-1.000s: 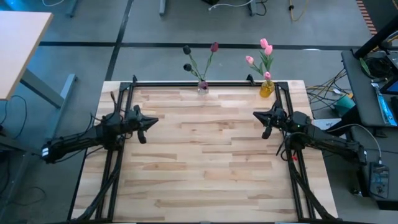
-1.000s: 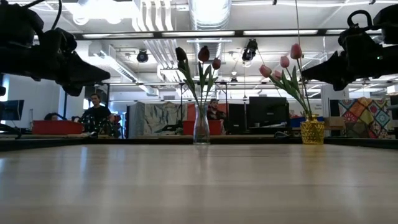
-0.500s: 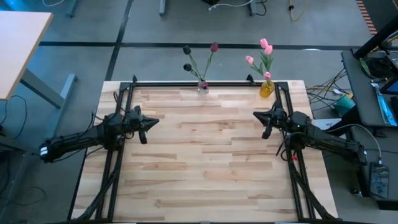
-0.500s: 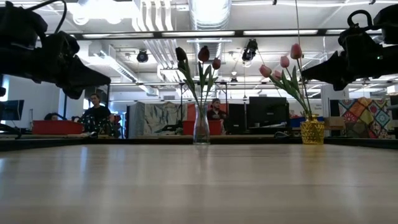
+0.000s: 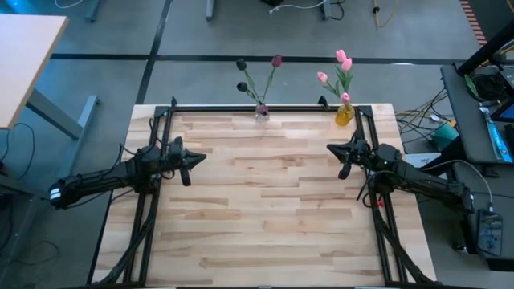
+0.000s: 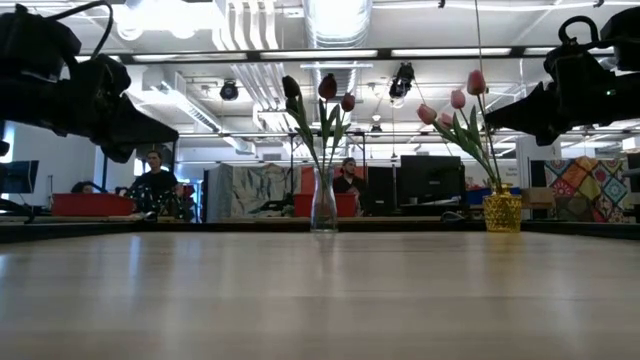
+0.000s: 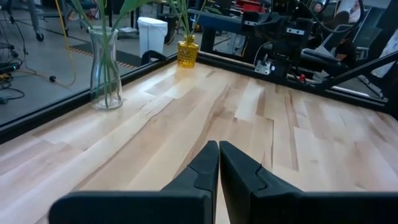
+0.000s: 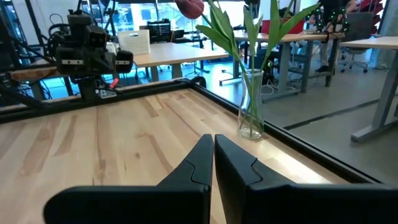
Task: Sort flowers into vase by color
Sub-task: Return to Home Position
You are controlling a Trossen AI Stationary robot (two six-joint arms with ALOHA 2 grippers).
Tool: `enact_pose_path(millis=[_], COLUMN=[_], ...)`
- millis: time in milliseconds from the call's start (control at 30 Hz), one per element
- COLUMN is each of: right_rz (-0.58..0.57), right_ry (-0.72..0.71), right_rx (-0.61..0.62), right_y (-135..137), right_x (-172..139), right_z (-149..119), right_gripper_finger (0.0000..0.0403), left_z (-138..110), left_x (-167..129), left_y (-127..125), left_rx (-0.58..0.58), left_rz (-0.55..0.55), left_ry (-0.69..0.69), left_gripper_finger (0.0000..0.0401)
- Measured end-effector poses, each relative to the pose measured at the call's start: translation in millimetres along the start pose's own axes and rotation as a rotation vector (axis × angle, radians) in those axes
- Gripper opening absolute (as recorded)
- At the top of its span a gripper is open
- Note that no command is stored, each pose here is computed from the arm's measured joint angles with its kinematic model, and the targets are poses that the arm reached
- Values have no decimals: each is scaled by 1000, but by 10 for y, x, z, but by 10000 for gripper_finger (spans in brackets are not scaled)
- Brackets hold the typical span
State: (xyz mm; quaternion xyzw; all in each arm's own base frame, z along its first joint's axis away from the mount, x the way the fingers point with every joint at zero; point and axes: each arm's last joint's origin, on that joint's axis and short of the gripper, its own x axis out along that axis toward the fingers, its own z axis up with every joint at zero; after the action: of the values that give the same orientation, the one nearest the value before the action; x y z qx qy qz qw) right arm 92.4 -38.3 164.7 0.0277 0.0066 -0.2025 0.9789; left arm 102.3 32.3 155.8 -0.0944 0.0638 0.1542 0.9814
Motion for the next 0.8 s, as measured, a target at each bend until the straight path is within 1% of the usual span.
enact_pose_path(millis=[800], right_rz=[-1], right_ry=[1], right_rx=[0], right_y=[0], right_x=[0], right_z=[-2], right_gripper_finger=[9], left_z=[-15], left_x=[13], left_y=[3], left_rx=[0], left_rz=[3], left_ry=[20], left_gripper_finger=[0])
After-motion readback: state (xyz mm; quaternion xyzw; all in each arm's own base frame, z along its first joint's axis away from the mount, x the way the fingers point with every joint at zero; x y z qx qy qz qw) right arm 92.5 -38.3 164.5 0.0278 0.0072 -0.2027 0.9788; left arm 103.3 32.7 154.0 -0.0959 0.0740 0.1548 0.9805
